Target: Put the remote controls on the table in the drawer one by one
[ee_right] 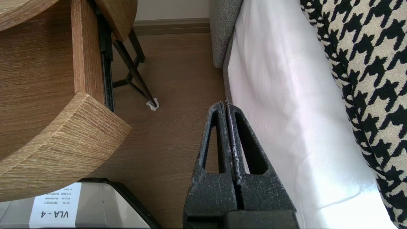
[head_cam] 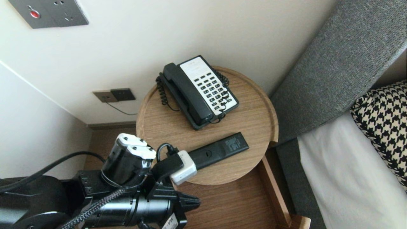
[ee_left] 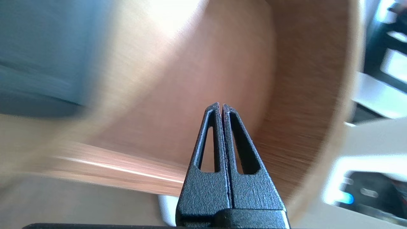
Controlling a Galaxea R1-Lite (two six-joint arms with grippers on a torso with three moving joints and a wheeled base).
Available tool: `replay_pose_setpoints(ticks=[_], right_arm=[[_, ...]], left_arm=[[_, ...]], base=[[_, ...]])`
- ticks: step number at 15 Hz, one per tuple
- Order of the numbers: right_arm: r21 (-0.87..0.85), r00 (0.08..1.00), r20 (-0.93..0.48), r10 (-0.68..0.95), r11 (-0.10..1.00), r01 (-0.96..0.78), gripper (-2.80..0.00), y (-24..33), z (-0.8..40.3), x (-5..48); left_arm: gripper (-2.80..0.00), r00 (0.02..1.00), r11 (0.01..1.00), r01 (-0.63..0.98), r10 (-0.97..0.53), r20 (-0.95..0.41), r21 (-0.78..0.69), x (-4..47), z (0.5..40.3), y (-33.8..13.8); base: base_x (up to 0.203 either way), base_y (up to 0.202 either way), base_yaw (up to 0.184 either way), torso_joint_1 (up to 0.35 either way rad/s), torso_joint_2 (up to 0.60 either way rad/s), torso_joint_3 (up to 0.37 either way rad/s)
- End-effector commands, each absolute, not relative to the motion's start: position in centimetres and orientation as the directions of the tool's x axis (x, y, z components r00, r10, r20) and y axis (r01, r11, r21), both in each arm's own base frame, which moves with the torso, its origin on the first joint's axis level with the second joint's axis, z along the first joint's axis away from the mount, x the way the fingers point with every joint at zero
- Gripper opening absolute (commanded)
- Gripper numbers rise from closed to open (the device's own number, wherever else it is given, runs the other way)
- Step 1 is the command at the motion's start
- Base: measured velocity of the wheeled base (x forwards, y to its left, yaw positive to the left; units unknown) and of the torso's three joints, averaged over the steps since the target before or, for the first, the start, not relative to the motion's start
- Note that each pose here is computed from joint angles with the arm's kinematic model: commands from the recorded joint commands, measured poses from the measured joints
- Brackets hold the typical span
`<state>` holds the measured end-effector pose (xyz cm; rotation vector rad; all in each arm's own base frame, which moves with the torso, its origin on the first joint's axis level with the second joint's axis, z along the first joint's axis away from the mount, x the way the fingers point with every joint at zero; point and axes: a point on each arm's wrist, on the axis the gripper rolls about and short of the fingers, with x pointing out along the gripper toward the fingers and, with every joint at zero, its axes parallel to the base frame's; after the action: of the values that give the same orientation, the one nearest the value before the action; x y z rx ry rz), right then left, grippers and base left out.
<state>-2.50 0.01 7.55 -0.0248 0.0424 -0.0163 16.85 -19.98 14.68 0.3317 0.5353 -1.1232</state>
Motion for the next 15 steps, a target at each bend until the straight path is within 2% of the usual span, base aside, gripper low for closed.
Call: replay_pose_setpoints(ticks=[1,5,10,14,15], right_arm=[[-0.026,0.999,-0.038,-0.017,1.000,0.016,-2.80,0.0,7.5,-2.5],[-0.026,0.999,-0.040,-0.017,1.000,0.016,-2.80,0.0,7.5,-2.5],[-0.026,0.999,-0.038,-0.017,1.000,0.016,-2.80,0.0,7.5,-2.5],[-0.025,0.999,-0.038,-0.017,1.000,0.016,-2.80,0.0,7.5,-2.5],[-0.026,0.999,-0.039,-0.017,1.000,0.016,-2.80,0.0,7.5,-2.5]], left_arm=[[-2.80,0.398,0.407,0.908,-0.771,-0.496,0.096,18.0,17.1,-19.2],[-2.80,0.462,0.378,0.886,-0.778,-0.425,0.271,20.5,19.7,-18.8],[-2.80,0.436,0.286,0.880,-0.803,-0.406,0.380,22.4,20.3,-19.7],[-2.80,0.386,0.221,0.896,-0.815,-0.433,0.384,21.9,19.3,-21.3],[0.00,0.383,0.217,0.897,-0.817,-0.431,0.386,21.8,19.4,-21.6]], base=[[0.000,0.000,0.000,0.000,0.00,0.000],[0.000,0.000,0.000,0.000,0.00,0.000],[0.000,0.000,0.000,0.000,0.00,0.000],[0.000,0.000,0.000,0.000,0.00,0.000],[0.000,0.000,0.000,0.000,0.00,0.000]])
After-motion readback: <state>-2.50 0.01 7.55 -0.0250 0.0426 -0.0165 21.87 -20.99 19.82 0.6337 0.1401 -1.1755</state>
